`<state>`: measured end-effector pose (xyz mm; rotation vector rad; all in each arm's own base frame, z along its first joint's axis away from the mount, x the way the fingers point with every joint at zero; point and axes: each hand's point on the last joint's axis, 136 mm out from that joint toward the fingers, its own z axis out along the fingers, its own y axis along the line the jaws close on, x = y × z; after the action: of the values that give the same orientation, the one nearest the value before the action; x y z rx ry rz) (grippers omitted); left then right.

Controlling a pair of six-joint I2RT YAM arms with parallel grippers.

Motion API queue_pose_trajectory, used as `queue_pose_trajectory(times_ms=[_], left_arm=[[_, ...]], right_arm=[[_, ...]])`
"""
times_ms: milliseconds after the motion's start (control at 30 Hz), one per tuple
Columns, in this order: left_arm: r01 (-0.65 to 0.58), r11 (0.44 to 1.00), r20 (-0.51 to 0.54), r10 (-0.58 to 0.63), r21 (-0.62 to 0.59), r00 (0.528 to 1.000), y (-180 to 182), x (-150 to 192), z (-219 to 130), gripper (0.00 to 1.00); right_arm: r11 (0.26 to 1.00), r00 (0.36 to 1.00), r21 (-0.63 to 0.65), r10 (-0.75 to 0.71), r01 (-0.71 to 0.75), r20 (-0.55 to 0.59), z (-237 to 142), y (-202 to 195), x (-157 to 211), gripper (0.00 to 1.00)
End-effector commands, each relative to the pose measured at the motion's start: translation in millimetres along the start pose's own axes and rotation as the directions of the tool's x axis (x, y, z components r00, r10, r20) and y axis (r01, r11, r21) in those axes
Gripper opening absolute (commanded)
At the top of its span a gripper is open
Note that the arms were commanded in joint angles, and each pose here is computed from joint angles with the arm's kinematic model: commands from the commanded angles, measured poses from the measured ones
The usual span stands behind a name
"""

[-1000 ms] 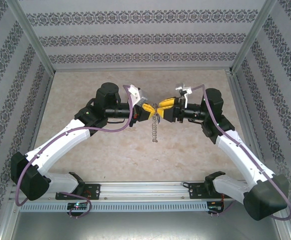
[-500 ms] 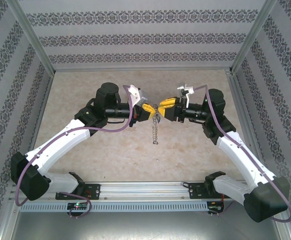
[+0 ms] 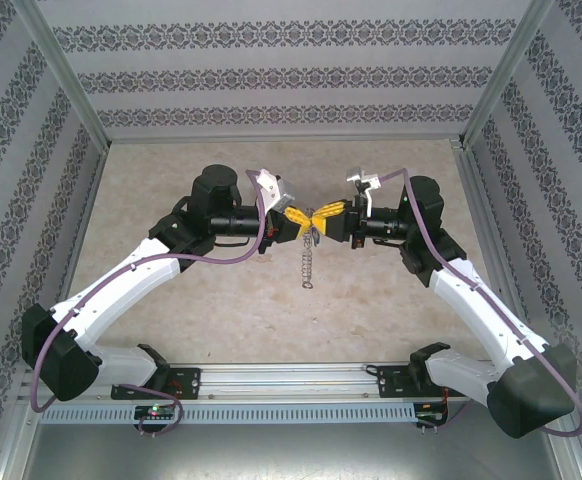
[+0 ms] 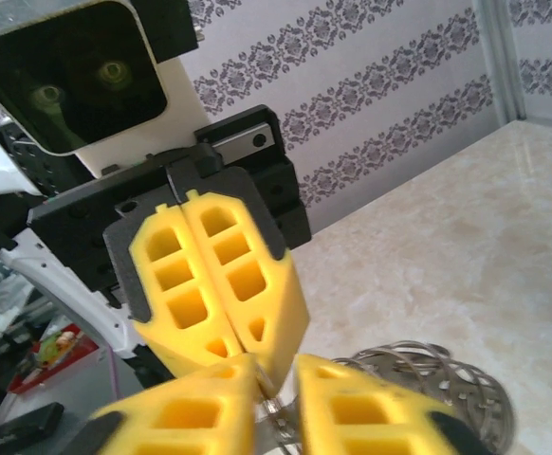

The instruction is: Put the keys on the keyring

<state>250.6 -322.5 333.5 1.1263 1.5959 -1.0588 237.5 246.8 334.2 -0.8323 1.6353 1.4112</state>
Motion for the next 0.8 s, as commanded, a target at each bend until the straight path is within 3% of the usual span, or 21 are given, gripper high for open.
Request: queue_pose_trajectory(times_ms=[0,67,233,400,600,767], left_arm=[[-0.055,0.998,0.056,0.054,0.025,0.997,-8.6,-23.7,-4.1,0.00],[-0.051,0.998,0.055,0.050,0.021,0.997,-6.8,-22.7,-3.0,0.00],[-0.046,0.998,0.039,0.048,-0.045,0.998,7.5,-17.8,-0.2,0.00],[-0.077,0.985,0.003,0.078,-0.152,0.997,29.9,-15.0,-5.6,0.21],[-0.103,0.958,-0.004,0.105,-0.266,0.994,59.8,-24.4,-27.1,0.36],[-0.092,0.956,-0.053,0.080,-0.278,0.995,82.1,-25.8,-41.7,0.45]], right_arm=[[0.999,0.999,-0.032,-0.038,0.038,-0.003,2.2,8.9,-5.3,0.07],[0.999,0.999,-0.034,-0.038,0.038,-0.007,2.2,9.0,-4.1,0.00],[0.999,0.999,0.005,-0.035,0.035,-0.011,2.1,-1.4,-2.9,0.00],[0.999,0.999,0.037,-0.024,0.025,-0.033,5.3,-18.6,-3.0,0.00],[0.998,0.997,0.058,-0.035,0.039,-0.070,7.1,-34.1,-10.1,0.00],[0.998,0.993,0.031,-0.051,0.054,-0.104,8.6,-38.7,-22.1,0.00]])
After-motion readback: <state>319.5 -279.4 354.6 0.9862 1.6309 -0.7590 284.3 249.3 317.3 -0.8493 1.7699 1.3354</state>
